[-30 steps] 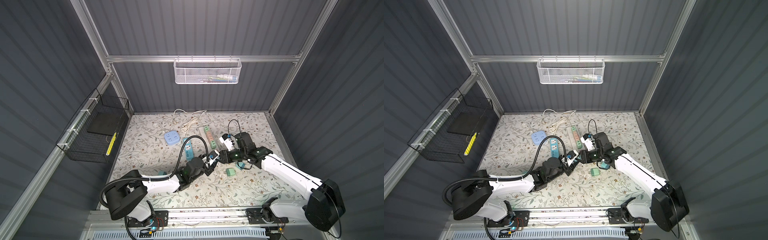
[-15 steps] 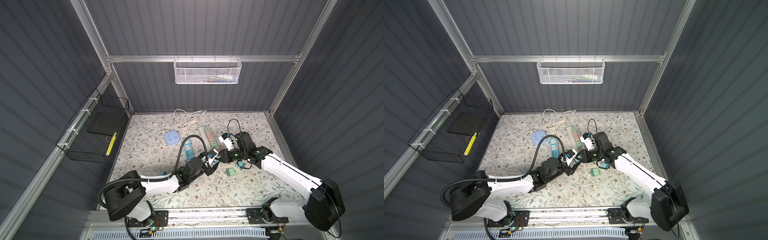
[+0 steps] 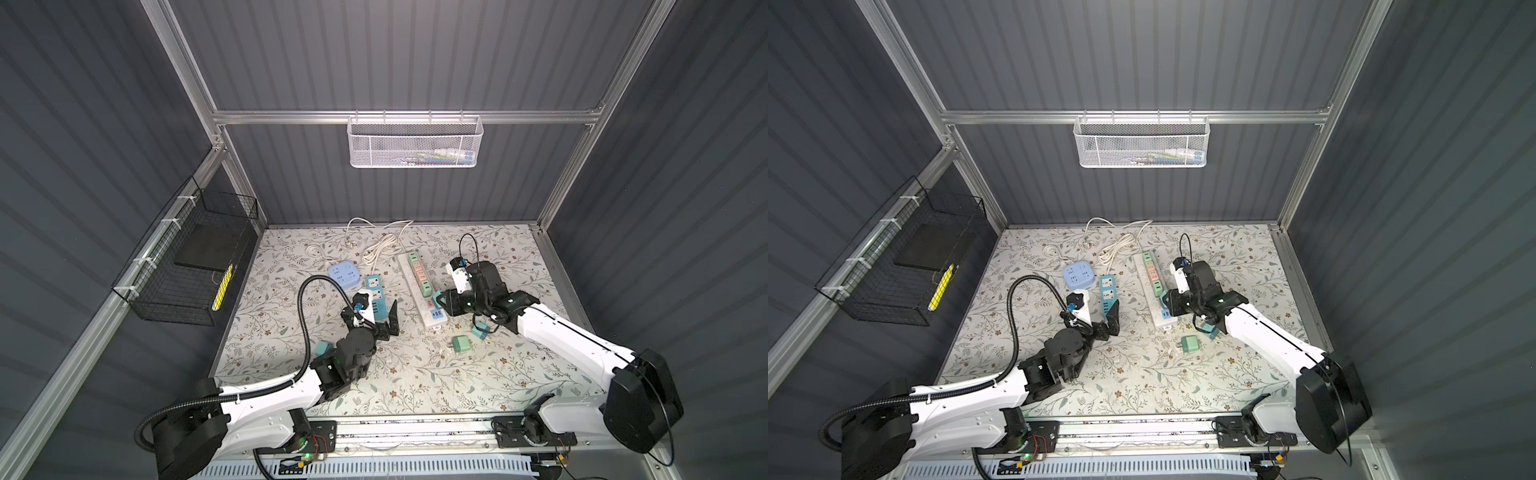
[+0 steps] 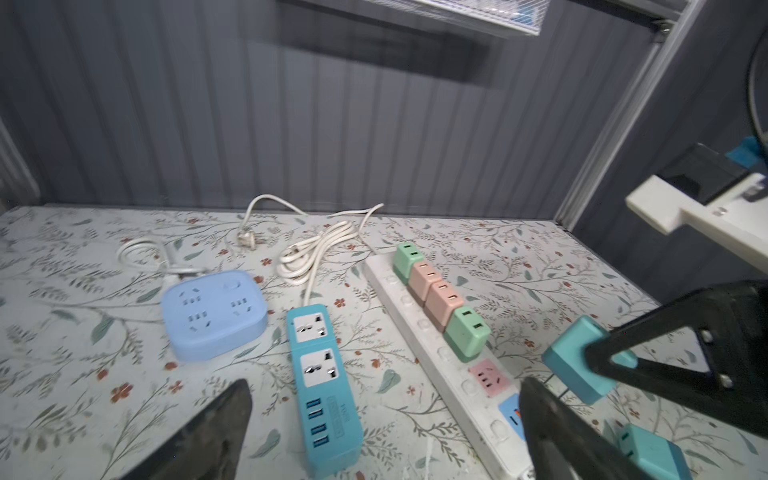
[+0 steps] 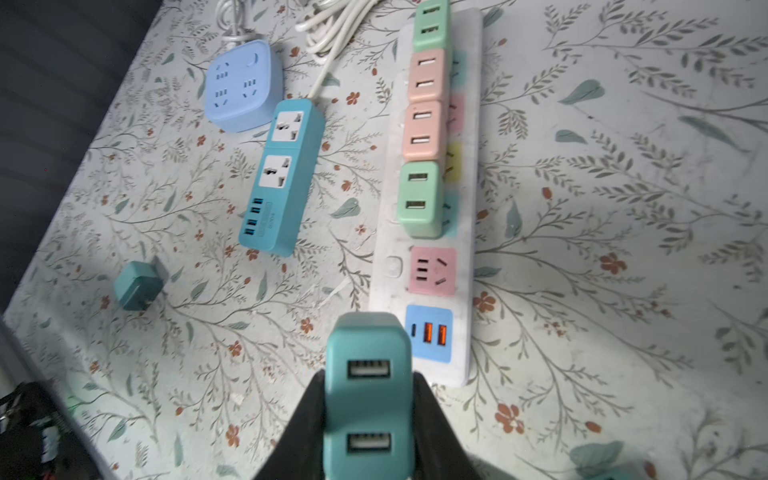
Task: Insert the plug
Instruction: 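Carry the teal plug with the right gripper while the left gripper withdraws, then lower the teal plug with the right gripper into the fifth socket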
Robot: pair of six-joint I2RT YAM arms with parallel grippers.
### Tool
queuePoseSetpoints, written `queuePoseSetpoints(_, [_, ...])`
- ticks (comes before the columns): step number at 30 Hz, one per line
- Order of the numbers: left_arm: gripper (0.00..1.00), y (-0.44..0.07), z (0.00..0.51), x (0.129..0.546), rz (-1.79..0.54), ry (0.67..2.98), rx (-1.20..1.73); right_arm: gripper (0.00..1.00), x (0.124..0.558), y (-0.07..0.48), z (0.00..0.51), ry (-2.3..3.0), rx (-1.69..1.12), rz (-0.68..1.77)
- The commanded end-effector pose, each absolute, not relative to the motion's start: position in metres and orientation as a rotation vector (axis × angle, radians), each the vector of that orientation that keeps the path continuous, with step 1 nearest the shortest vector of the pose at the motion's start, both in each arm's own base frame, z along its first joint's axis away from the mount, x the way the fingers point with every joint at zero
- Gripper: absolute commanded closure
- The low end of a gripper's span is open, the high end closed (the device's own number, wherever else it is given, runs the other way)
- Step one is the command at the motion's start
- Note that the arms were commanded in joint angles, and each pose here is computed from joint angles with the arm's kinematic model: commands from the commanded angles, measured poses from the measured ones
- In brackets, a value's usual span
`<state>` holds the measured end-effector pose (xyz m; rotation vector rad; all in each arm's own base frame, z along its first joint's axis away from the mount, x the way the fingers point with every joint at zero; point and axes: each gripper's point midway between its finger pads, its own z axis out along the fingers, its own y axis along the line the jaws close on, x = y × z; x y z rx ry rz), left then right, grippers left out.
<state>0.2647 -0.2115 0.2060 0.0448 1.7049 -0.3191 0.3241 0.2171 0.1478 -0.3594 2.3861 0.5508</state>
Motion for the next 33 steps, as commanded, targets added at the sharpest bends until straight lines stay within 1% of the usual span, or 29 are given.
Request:
queuePoseSetpoints(1, [0.0,-0.182,0.192,0.265,-0.239,1.732,-0.093,0.72,0.351,0.217,0.149,2.34,-0.338,0.459])
queuePoseSetpoints(9, [0.0,-0.167,0.182,0.264,-0.209,1.753,-0.124,0.73,0.368,0.226,0.125,2.387,-0.348,0.428])
queuePoseSetpoints(15, [0.0,-0.161,0.181,0.263,-0.208,1.756,-0.132,0.73,0.368,0.23,0.106,2.418,-0.36,0.373])
queuePoseSetpoints(27, [0.0,-0.159,0.184,0.264,-0.198,1.756,-0.122,0.73,0.366,0.231,0.086,2.453,-0.371,0.262])
queuePoseSetpoints(33, [0.0,-0.157,0.185,0.264,-0.203,1.752,-0.135,0.73,0.361,0.232,0.071,2.456,-0.39,0.157])
